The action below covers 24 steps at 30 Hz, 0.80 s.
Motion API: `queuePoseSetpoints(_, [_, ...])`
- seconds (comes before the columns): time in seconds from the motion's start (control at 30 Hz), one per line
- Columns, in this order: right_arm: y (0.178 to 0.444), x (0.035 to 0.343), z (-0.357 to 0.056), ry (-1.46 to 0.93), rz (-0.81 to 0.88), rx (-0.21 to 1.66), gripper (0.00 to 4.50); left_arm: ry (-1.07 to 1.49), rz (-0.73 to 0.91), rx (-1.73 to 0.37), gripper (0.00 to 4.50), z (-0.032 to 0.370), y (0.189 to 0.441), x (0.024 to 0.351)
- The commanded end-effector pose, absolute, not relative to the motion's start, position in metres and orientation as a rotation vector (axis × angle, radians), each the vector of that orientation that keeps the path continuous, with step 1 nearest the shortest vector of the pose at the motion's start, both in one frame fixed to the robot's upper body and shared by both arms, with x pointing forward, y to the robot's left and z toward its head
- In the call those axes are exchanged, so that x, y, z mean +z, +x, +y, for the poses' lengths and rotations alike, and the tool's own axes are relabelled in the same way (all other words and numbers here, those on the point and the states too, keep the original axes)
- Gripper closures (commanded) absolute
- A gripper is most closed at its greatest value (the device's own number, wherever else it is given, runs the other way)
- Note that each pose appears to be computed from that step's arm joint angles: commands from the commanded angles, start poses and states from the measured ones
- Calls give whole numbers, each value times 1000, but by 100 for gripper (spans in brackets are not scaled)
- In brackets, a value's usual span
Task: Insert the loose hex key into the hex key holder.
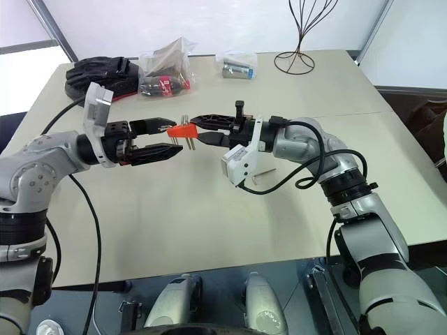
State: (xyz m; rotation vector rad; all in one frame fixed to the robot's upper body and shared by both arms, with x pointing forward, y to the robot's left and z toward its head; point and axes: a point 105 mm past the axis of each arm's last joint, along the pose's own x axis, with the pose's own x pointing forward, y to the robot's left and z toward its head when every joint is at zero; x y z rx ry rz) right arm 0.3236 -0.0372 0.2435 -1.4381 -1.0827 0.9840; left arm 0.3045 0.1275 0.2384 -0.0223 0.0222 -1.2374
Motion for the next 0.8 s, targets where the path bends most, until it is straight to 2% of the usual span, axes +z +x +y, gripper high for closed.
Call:
queuePoseSetpoints(0.03, [315, 265, -32, -1418, -1166, 956, 349, 11, -52, -1244, 0, 125, 303, 255])
queuePoseSetpoints(0.37, [310, 263, -32, -1419, -1156, 980, 349, -23, -77, -1236, 0, 124, 307, 257])
queuePoseSetpoints(0.47, [309, 264, -32, -1418, -1151, 983, 349, -24, -56, -1237, 75, 123, 308, 250])
queuePoseSetpoints(0.67, [309, 266, -33, -1417, -1144, 982, 349, -26, -52, -1244, 357, 121, 309, 248])
queuePoseSetpoints(0.7, [309, 266, -33, -1416, -1142, 982, 349, -27, -52, -1245, 423, 121, 309, 248])
queuePoseSetpoints(0.73, [308, 266, -33, -1415, -1140, 981, 349, -29, -51, -1245, 446, 121, 309, 248])
queuePoseSetpoints(0.8, [308, 266, -33, -1414, -1134, 982, 349, -35, -48, -1245, 446, 120, 309, 247])
